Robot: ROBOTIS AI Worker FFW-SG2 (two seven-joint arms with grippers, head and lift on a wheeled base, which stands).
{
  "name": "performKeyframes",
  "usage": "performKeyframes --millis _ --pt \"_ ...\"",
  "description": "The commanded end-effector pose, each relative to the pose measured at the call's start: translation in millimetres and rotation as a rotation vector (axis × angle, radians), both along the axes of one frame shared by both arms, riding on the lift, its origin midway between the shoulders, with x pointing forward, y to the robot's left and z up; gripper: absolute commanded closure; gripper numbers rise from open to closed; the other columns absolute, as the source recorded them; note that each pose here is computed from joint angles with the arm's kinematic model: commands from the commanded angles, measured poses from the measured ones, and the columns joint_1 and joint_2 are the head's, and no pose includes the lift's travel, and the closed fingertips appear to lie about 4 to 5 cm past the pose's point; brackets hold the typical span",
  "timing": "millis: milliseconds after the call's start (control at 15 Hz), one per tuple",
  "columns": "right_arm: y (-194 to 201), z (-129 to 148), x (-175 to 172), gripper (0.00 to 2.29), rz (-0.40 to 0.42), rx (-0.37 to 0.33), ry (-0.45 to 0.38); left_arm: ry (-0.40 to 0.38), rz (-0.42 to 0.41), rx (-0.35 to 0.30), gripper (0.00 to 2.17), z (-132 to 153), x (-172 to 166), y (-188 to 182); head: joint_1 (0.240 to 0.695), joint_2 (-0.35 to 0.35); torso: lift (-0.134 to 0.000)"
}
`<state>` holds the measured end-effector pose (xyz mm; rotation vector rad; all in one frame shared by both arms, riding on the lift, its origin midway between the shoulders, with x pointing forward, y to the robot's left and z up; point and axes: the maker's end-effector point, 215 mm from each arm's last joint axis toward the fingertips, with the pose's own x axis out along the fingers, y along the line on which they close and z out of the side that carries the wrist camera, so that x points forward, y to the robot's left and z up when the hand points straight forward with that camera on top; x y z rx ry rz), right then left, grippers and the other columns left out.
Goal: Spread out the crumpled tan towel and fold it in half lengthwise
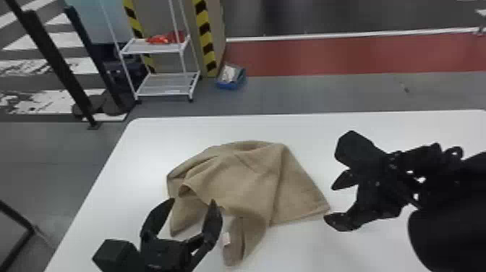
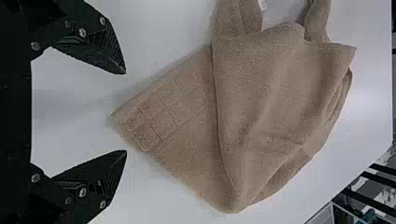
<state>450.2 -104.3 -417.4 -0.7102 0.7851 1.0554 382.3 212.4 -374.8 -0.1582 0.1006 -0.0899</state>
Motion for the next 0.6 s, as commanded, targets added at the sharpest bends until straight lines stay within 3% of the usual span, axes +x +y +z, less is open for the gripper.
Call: performKeyframes --millis 0,133,533 --pt "3.2 -10.2 -1.5 0.41 0.017 -0.023 0.017 0.003 0.0 0.0 0.07 -1.7 0.1 0.1 0.695 0.145 -0.124" --pt "5.6 -21.5 -0.1 0.41 0.029 -0.054 0.032 0.001 0.002 -0.001 0.07 -1.6 0.0 0.2 0.695 0.149 -0.124" --pt "25.9 -29.3 0.4 0.53 0.06 -0.048 0.047 -0.002 0.008 0.001 0.07 -2.4 -1.3 3.4 0.695 0.174 -0.124"
